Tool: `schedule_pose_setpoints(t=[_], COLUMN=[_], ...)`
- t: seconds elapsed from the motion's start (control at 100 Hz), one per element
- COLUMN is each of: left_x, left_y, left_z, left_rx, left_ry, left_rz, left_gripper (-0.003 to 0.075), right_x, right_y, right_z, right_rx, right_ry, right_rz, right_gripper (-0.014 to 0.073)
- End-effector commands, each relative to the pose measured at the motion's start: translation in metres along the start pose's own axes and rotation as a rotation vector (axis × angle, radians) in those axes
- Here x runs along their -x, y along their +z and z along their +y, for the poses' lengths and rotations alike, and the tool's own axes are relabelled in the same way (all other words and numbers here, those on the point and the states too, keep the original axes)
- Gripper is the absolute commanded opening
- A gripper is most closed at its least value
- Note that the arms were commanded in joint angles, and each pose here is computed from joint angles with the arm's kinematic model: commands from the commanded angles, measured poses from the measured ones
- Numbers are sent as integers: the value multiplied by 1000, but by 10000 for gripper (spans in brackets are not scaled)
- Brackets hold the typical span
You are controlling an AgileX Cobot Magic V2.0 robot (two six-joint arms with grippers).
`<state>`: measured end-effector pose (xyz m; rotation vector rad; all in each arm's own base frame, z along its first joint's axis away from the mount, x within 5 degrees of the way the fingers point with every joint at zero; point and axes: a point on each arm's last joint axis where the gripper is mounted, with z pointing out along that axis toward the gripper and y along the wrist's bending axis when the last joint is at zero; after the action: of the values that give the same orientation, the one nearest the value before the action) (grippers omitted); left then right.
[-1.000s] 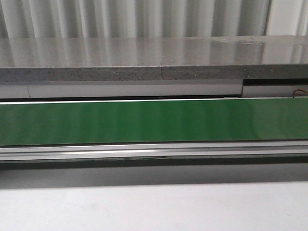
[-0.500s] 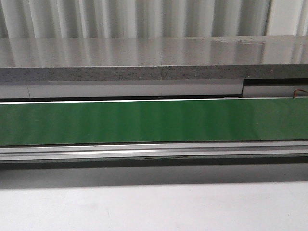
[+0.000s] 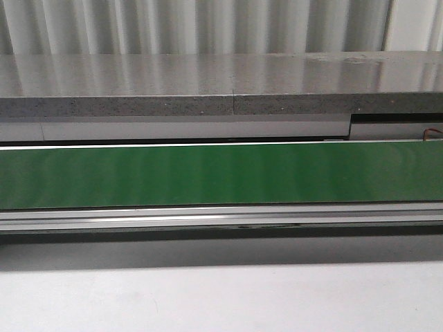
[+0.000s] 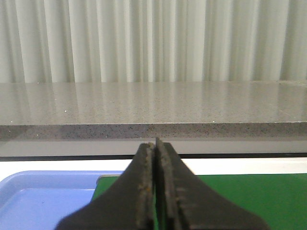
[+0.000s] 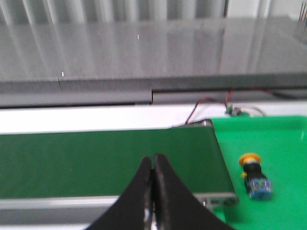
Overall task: Move button from right to left
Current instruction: 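Move the right gripper toward the yellow-capped button on the green tray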
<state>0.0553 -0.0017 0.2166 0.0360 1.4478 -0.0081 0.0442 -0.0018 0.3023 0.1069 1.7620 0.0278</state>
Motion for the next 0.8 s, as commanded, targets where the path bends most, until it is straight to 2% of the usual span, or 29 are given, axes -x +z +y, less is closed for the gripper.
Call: schedule_pose_setpoints(t=[0.0,0.08,0.17,0.4,0.48,0.55,0.72,0.79], left_x=[1,1,1,1,1,1,1,1], left_y=[-3,-3,-3,-3,-3,-3,-3,-3], left_z=[-1,-1,-1,-1,-1,-1,-1,-1], left_rx=[-8,-8,-8,-8,-8,-8,-8,-8], left_ry=[-8,-8,-8,-8,-8,-8,-8,-8], left_rz=[-87,-87,-87,-87,-87,-87,-87,-87], left_gripper=[-20,-20,-20,-20,-20,-20,-20,-20], right_x=[36,51,65,74,70,67,64,65], right_y=[0,7,17,42,47,50,52,52], right_z=[3,5,7,8,7,7,7,8], right_rx=[-4,-15,-15,-16,-19,-22,-23,-18], right_ry=[6,6,14,18,18,19,20,26], right_rz=[116,264,360,401,449,490,520,517], right_gripper=[-67,-67,-67,-63,-29,67,484,604])
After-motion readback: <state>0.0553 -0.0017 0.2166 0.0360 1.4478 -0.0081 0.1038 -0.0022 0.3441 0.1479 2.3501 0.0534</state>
